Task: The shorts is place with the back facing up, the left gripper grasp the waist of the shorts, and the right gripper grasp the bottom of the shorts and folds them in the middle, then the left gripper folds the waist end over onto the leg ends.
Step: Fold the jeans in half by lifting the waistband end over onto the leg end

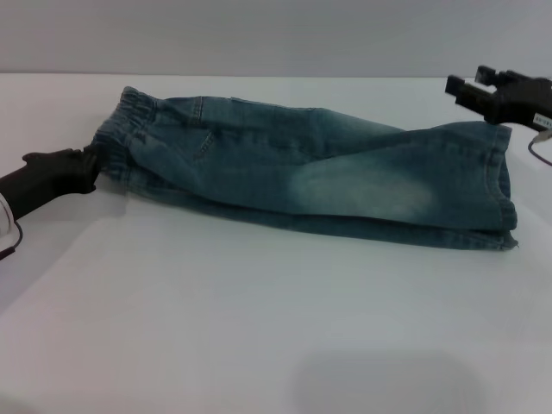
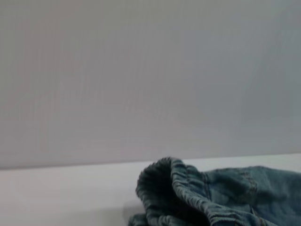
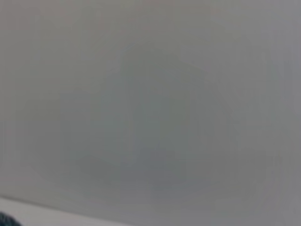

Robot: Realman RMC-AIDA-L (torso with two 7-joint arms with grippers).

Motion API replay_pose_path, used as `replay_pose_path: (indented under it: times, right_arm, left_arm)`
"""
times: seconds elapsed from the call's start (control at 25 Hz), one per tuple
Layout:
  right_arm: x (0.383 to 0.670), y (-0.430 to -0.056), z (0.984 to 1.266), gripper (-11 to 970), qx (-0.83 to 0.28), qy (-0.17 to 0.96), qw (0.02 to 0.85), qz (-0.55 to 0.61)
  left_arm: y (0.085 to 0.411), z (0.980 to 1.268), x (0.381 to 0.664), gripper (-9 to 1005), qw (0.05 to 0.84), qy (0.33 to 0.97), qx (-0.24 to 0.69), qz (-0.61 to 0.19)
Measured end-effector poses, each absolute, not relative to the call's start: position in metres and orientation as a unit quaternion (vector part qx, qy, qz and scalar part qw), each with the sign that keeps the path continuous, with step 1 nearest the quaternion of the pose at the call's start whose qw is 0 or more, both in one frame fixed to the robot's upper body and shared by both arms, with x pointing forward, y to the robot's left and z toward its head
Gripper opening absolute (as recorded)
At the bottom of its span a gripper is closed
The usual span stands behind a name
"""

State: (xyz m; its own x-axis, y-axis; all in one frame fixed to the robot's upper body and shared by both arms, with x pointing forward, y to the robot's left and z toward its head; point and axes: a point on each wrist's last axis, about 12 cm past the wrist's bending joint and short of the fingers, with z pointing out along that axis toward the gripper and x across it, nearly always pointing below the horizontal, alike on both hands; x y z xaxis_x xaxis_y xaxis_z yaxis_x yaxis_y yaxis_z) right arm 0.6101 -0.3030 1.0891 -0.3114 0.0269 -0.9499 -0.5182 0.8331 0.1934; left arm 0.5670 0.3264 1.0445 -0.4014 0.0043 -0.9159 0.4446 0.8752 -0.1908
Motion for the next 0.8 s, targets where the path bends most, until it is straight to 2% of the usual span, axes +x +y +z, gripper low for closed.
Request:
replay_pose_path:
  times: [0.36,0.8]
  right_arm:
    - [0.614,-0.292,1.087,595,-0.138,0.743,0.611,0.237]
    - [0.622,-0.276,1.078,594,-0.123,0.755,0.602,0.229]
  left_arm:
    - [0.322,1.050,0.570,29,0.558,0.790,0.149,-0.206]
    - [0.317,1.058,0.572,29,0.569,0.773,0.164,-0.227]
